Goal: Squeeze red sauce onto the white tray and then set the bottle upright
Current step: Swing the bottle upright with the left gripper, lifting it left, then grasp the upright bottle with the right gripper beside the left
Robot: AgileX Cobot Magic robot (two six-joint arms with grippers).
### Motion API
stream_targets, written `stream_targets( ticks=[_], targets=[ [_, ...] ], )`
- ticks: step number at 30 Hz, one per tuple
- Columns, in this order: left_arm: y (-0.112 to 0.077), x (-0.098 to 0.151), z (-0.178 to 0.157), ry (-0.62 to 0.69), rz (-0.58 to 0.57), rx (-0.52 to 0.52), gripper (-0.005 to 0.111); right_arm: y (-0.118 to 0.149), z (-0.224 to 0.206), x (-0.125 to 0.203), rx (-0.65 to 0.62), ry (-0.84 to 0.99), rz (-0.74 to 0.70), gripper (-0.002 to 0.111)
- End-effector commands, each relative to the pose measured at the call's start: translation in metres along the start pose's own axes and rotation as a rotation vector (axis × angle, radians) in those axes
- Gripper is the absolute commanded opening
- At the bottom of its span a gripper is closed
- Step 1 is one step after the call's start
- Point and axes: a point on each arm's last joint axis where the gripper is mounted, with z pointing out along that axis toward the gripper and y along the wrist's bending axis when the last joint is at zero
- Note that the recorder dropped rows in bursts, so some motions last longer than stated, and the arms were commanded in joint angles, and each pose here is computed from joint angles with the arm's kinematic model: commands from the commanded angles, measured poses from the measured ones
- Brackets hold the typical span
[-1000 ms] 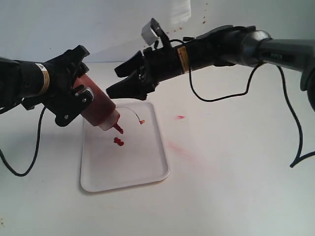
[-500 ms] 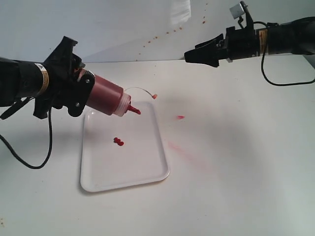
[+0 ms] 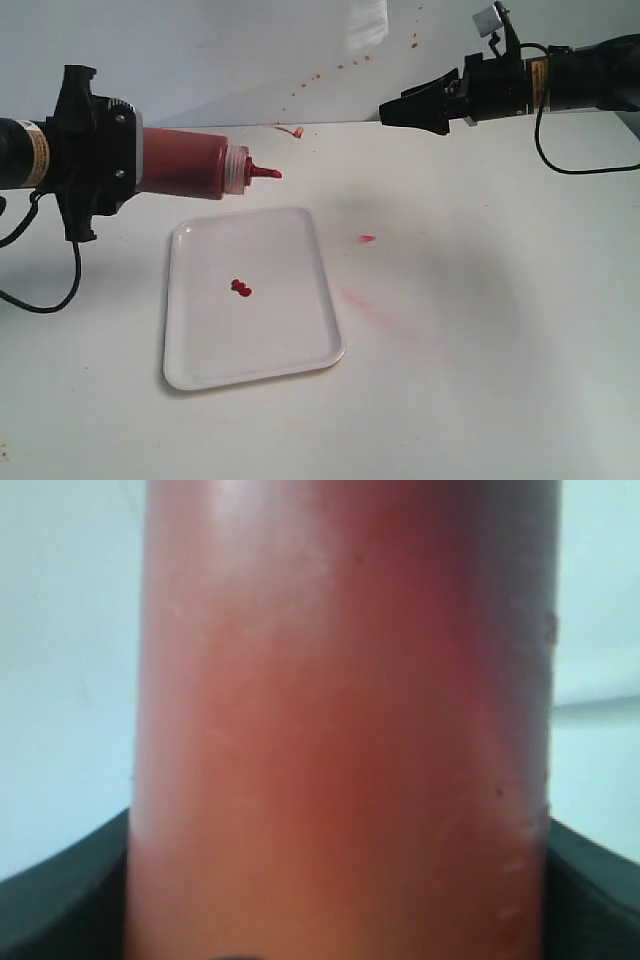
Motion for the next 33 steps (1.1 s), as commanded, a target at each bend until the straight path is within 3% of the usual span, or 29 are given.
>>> stream_targets(
  ticks=[1,9,18,22,26,33],
  targets=[
    [0.014,0.002,-0.007,-0.123,-0.198,-0.102,0.000,0.001,-0.006,-0.007,0.001,-0.021,-0.011,0.105],
    [0.035,-0.001,-0.019,-0.394,-0.480,-0.279,0.000,0.002,-0.005,-0.008,-0.001,-0.020,-0.012,0.105],
    [0.035,-0.009,-0.008,-0.700,-0.840,-0.284,0.000,0.018,0.021,-0.014,-0.059,-0.034,-0.014,0.105],
    [0.022,-0.009,0.008,-0.844,-0.991,-0.231,0.000,0.037,0.048,-0.016,-0.119,-0.017,-0.031,0.105],
    [0.002,-0.007,0.029,-0.899,-1.116,-0.141,0.000,0.057,0.072,-0.021,-0.176,-0.023,-0.057,0.105],
    [-0.031,0.000,0.061,-0.848,-1.298,-0.008,0.000,0.085,0.103,-0.029,-0.252,-0.083,-0.159,0.105]
  ],
)
